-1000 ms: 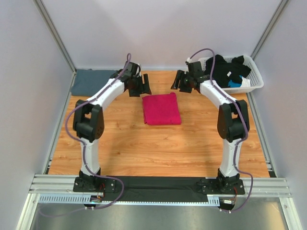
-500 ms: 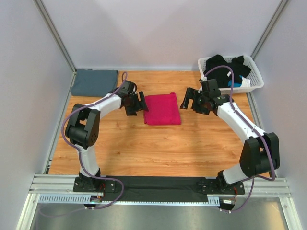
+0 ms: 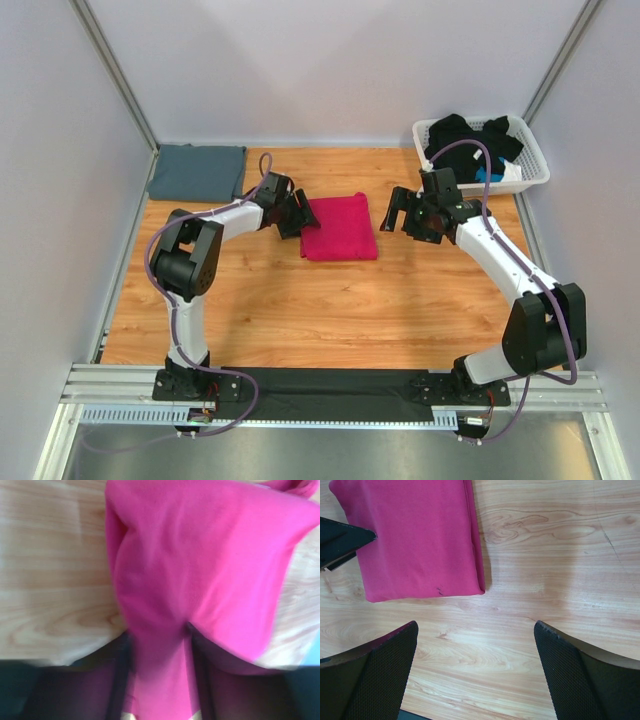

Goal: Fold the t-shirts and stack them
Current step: Neatly place the folded tshirt to the corner

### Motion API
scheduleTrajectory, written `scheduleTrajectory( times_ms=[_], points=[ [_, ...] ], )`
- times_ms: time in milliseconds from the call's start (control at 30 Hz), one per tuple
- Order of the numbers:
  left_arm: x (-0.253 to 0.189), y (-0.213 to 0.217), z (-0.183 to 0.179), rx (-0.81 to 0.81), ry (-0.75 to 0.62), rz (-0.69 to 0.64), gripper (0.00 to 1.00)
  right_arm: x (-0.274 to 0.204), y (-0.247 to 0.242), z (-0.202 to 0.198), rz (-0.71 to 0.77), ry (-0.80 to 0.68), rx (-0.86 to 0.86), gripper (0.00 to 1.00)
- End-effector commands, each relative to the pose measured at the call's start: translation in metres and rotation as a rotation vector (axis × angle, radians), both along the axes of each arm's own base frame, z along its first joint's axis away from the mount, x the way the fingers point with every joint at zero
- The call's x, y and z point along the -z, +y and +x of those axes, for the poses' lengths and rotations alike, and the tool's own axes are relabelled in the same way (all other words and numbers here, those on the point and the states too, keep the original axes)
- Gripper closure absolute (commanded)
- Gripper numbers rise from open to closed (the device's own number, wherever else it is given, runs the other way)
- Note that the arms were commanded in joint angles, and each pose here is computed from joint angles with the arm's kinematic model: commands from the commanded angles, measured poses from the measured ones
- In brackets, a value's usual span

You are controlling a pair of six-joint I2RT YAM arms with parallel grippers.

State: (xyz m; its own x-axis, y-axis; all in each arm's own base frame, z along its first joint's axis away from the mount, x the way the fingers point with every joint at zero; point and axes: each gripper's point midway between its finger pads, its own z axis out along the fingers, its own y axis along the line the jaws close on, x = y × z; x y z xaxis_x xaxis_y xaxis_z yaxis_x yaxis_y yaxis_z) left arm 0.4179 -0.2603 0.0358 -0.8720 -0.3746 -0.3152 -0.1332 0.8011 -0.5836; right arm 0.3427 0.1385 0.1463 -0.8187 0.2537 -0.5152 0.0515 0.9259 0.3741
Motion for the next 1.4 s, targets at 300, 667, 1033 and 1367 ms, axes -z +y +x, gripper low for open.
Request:
scheduleTrajectory(
  times_ms=[300, 667, 1033, 1367],
  points=[
    [0.01, 0.001, 0.021, 0.02, -0.029, 0.099, 1.0, -0.007, -0.016, -0.009, -0.041, -0.006, 0.061, 0.0],
    [-0.061, 0.067, 0.09, 0.152, -0.241, 0.411, 1.0, -0.01, -0.024, -0.001, -0.059, -0.015, 0.112, 0.0],
    [-0.109, 0.168, 0.157, 0.14, -0.369, 0.667, 1.0, 0.014, -0.028, 0.03, -0.05, -0.001, 0.128, 0.0],
    [-0.131, 0.223, 0.176, 0.159, -0.435, 0.723, 1.0, 0.038, -0.041, 0.046, -0.05, 0.067, 0.161, 0.0]
  ],
)
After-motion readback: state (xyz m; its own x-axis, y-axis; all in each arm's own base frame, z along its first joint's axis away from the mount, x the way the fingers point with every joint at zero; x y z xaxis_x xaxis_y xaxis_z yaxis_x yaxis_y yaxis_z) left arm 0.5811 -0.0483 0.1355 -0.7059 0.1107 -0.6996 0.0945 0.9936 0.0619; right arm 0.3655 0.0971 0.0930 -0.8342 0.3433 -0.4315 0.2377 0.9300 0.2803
